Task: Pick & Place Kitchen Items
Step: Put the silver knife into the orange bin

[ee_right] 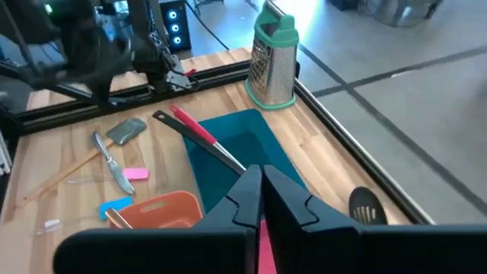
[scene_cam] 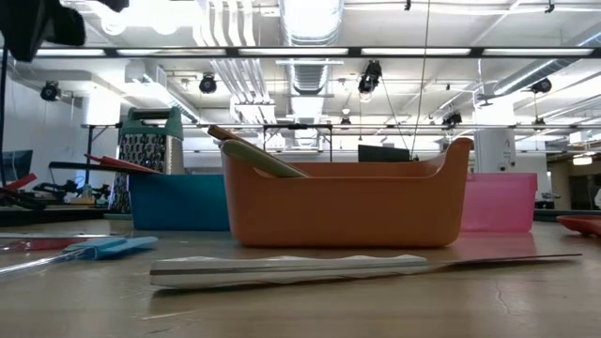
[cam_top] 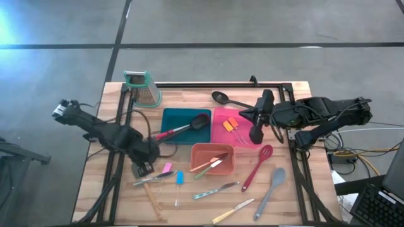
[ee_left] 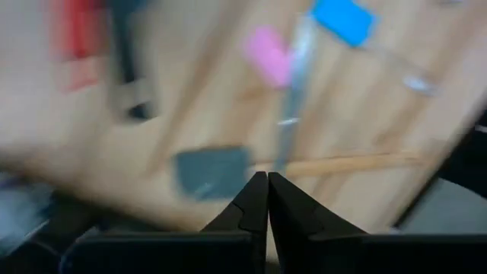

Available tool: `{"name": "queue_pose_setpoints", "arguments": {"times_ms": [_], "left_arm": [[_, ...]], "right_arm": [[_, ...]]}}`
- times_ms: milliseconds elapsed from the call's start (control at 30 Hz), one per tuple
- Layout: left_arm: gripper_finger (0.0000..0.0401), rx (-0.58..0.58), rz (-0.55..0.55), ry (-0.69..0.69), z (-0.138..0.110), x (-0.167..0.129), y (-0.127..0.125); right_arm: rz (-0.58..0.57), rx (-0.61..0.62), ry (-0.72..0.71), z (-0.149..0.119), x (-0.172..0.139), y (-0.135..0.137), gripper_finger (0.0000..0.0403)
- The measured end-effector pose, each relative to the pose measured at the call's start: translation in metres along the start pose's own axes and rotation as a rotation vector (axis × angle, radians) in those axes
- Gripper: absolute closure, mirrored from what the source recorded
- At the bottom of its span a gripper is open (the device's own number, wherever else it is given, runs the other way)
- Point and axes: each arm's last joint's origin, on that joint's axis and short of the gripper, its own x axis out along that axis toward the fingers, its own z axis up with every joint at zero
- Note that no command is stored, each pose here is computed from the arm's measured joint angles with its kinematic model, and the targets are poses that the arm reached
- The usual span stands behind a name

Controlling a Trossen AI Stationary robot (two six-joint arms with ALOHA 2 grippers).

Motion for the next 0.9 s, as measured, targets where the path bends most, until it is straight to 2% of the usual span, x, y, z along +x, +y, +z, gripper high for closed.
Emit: {"name": "queue_pose_setpoints", "arguments": {"times_ms": [133, 200, 367, 533, 600, 733, 800, 900], "left_arm": [[0.0376, 0.053, -0.199, 0.002, 0.005, 0.03, -0.012], [0.0367, 0.066, -0.246, 0.013, 0.004, 0.042, -0.014], [0.0332, 0.057, -0.179, 0.03, -0.004, 0.067, -0.008], [0.028, 0.02, -0.126, 0.058, -0.01, 0.087, 0.004], [0.0258, 0.008, -0.132, 0.068, -0.012, 0.095, 0.007], [0.0227, 0.019, -0.217, 0.094, -0.014, 0.107, 0.007], [0.0222, 0.037, -0.258, 0.083, -0.014, 0.111, 0.005], [0.0223, 0.028, -0.226, 0.063, -0.014, 0.114, 0.006]], "right_arm": [[0.01, -0.012, -0.012, 0.001, -0.006, -0.003, 0.0394], [0.012, -0.029, -0.019, 0.002, -0.009, -0.005, 0.0394], [0.009, -0.048, -0.035, 0.003, -0.014, -0.008, 0.0394], [0.002, -0.044, -0.039, 0.004, -0.014, -0.01, 0.0394], [0.001, -0.041, -0.039, 0.004, -0.014, -0.01, 0.0394], [0.004, -0.037, -0.045, 0.004, -0.014, -0.01, 0.0394], [0.004, -0.032, -0.048, 0.004, -0.014, -0.01, 0.0394], [0.002, -0.029, -0.049, 0.005, -0.014, -0.01, 0.0394]]}}
